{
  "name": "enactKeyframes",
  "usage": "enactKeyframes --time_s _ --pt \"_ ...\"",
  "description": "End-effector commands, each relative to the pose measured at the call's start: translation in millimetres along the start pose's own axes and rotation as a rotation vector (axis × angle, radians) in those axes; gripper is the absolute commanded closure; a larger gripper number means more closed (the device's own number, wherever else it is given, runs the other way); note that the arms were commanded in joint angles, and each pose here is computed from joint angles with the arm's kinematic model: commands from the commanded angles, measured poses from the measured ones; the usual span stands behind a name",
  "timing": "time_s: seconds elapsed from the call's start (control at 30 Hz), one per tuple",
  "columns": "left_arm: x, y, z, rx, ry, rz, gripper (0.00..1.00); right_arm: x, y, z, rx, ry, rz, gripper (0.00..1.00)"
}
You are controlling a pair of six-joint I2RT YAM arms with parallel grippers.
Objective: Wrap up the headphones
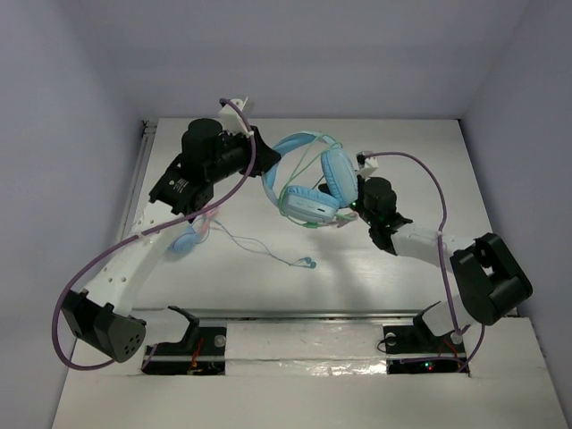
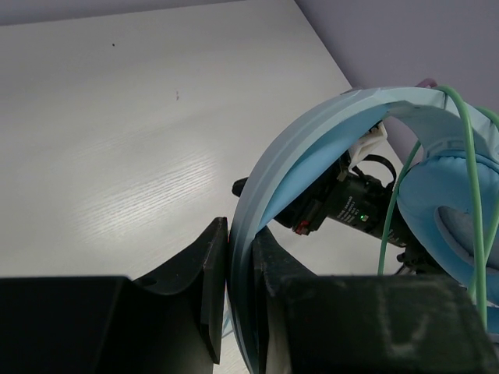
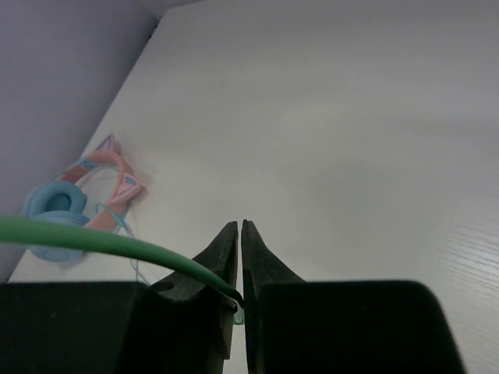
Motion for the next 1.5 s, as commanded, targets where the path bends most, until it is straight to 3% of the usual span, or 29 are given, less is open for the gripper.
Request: enactKeyframes --time_s 0.0,0.2,0.33,0.57,0.73,0.97,1.23,1.33,1.47 --pt "18 -34 -46 0.016 -0.161 0.084 1.00 -1 11 -16 -0.005 -0.081 -0.075 0.90" --pt "10 -34 -58 0.088 -0.223 0.073 1.00 14 20 0 -0.096 -0.037 -0.148 0.83" --pt "1 -32 -66 0.136 -0.276 0.080 1.00 23 24 7 -0.147 0.001 -0.171 1.00" --pt "-14 -10 -73 0.273 -0.432 0.021 1.00 42 38 14 -0.275 0.050 -0.222 1.00" --pt "-32 8 -71 0.412 -0.544 -0.004 1.00 48 79 16 -0.316 0.063 -0.321 1.00" --pt "-51 48 -66 0.468 -0.658 -0.150 1.00 68 106 7 -0.420 0.039 -0.368 1.00" --pt "-82 75 -31 0.473 -0.660 -0.255 1.00 88 148 4 -0.531 0.111 -0.574 1.00" --pt "-87 90 -9 0.450 -0.636 -0.324 1.00 91 147 2 -0.590 0.091 -0.579 0.89" --pt "-89 104 20 0.423 -0.595 -0.394 1.00 91 140 3 -0.630 0.071 -0.528 0.85"
Point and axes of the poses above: each gripper's point midway between its finger pads, its own x axis back along the fingers, its own y axis along the line the jaws close on, z = x × y, the point moved 4 cm from there along x, back along the fingers, and after that the axes turned 9 degrees about x, right-handed, at the moved point
